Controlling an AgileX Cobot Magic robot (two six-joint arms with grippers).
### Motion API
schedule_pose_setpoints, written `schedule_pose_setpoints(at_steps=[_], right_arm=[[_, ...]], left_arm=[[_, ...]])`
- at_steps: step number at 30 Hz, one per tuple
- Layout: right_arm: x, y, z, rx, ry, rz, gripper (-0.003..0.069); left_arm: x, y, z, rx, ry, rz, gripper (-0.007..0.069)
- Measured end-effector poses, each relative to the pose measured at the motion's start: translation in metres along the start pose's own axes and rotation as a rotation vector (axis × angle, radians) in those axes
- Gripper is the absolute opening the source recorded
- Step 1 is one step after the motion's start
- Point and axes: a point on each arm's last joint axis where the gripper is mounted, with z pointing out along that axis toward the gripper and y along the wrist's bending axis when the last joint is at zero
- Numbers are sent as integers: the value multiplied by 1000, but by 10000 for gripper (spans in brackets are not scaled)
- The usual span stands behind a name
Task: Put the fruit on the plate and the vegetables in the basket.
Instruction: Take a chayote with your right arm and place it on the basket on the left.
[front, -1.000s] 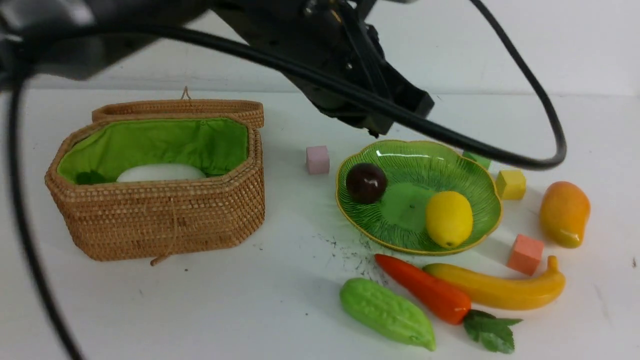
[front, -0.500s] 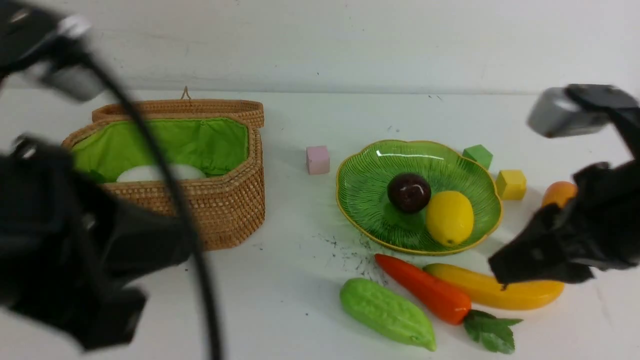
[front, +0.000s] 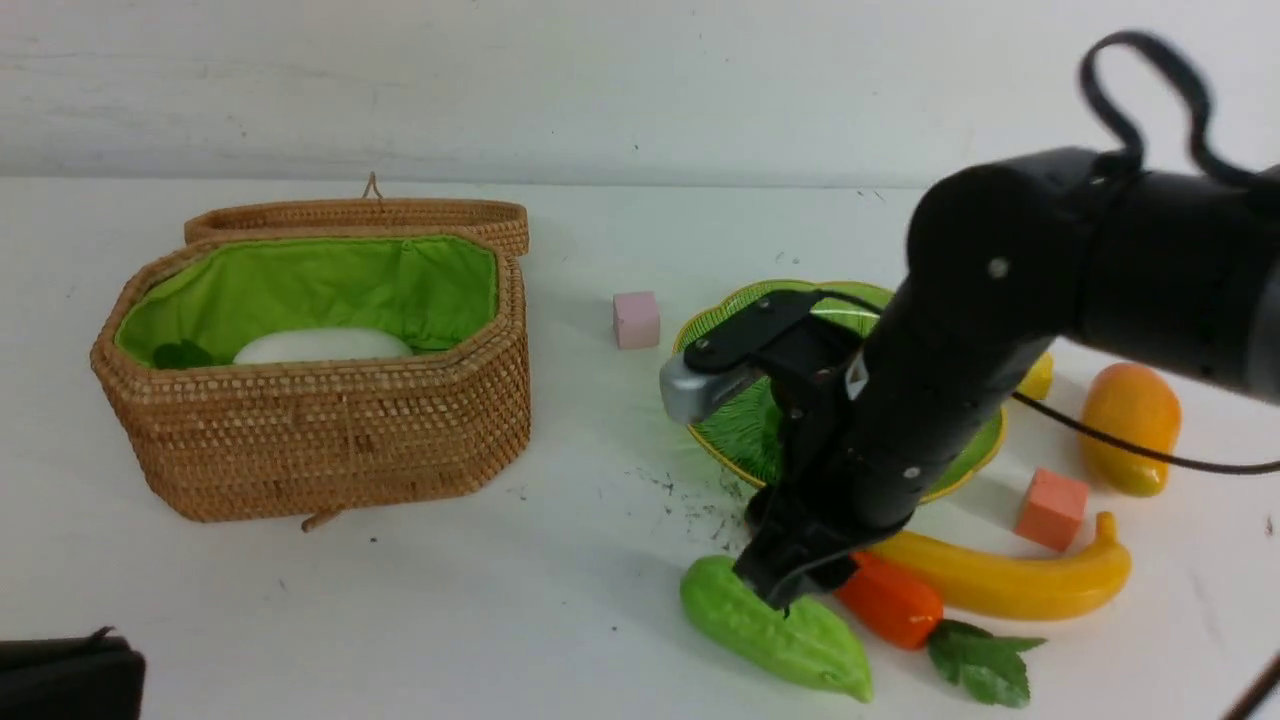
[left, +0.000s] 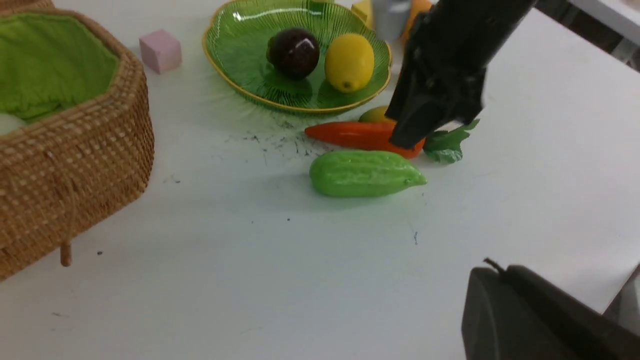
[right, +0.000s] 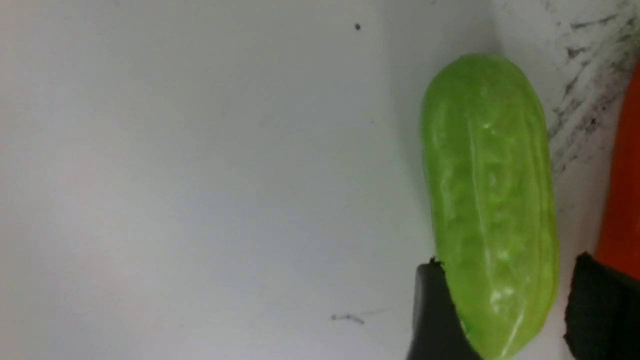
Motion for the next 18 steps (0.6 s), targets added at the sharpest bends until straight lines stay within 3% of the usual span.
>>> schedule_pose_setpoints(at_steps=[4,8,18], right_arm=[[-7,-6,26,14,-2,-41,506],[-11,-9,45,30,-7,-99,578],[-8,-17,79,42,59,-136,562]], left_arm=[[1,0,-1,-1,3,2,-13],[3,0,-1,-4,21,3,-13],[6,1,-2,-5,48,2,-13]])
